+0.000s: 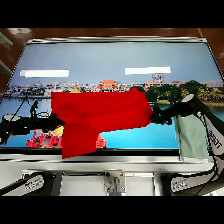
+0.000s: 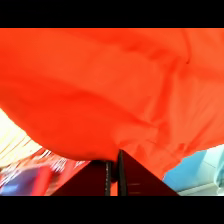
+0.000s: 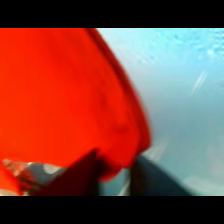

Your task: Fold the shirts.

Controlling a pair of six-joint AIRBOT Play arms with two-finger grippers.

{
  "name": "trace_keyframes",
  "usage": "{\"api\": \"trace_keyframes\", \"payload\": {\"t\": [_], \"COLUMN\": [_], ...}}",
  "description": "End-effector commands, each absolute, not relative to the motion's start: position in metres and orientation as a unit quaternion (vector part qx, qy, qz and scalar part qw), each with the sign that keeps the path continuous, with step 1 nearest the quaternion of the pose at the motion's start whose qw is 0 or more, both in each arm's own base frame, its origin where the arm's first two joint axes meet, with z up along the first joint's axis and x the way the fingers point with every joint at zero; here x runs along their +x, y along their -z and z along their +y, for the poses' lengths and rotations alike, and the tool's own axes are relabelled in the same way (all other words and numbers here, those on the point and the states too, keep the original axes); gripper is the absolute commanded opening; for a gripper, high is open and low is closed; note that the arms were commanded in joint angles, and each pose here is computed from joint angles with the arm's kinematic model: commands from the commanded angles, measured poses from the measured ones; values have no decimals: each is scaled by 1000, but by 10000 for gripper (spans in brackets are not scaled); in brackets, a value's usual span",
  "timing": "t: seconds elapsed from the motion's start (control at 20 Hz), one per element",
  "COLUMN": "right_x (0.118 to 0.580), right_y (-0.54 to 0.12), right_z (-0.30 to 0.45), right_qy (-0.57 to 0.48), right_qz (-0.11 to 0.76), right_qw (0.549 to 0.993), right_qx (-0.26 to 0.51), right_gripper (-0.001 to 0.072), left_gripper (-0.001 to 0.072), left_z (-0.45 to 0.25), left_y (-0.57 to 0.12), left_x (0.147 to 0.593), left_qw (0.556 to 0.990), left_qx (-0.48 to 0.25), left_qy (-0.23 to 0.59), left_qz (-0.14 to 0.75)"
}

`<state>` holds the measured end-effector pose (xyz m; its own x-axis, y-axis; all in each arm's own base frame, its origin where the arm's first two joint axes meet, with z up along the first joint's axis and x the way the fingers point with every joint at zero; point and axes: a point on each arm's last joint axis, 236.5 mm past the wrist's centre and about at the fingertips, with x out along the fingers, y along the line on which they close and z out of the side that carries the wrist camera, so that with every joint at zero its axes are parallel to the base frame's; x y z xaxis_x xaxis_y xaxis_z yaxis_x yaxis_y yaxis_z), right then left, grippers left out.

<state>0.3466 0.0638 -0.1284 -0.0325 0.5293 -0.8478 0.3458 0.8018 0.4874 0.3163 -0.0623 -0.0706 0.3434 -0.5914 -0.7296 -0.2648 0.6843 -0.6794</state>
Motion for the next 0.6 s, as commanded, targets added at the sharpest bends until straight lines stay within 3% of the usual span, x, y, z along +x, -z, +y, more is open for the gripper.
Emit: {"api": "trace_keyframes", "payload": {"t": [0.0, 0.15, 0.3, 0.45, 0.55], "right_x": [361, 405, 440, 417, 366], "right_y": [116, 35, -129, -324, -425], "right_z": [79, 80, 84, 71, 59], "right_qy": [-94, -160, -244, -216, -171], "right_qz": [697, 606, 425, 201, 78], "right_qw": [641, 733, 858, 954, 982], "right_qx": [306, 263, 154, 56, 23], "right_gripper": [69, 67, 68, 67, 67], "left_gripper": [42, 41, 42, 43, 43], "left_z": [-59, -48, -35, -38, -50], "left_y": [51, -20, -189, -403, -496], "left_x": [331, 360, 378, 326, 265], "left_qw": [746, 804, 910, 983, 990], "left_qx": [-359, -287, -152, -4, 49], "left_qy": [134, 168, 188, 157, 131], "left_qz": [545, 493, 338, 99, -19]}}
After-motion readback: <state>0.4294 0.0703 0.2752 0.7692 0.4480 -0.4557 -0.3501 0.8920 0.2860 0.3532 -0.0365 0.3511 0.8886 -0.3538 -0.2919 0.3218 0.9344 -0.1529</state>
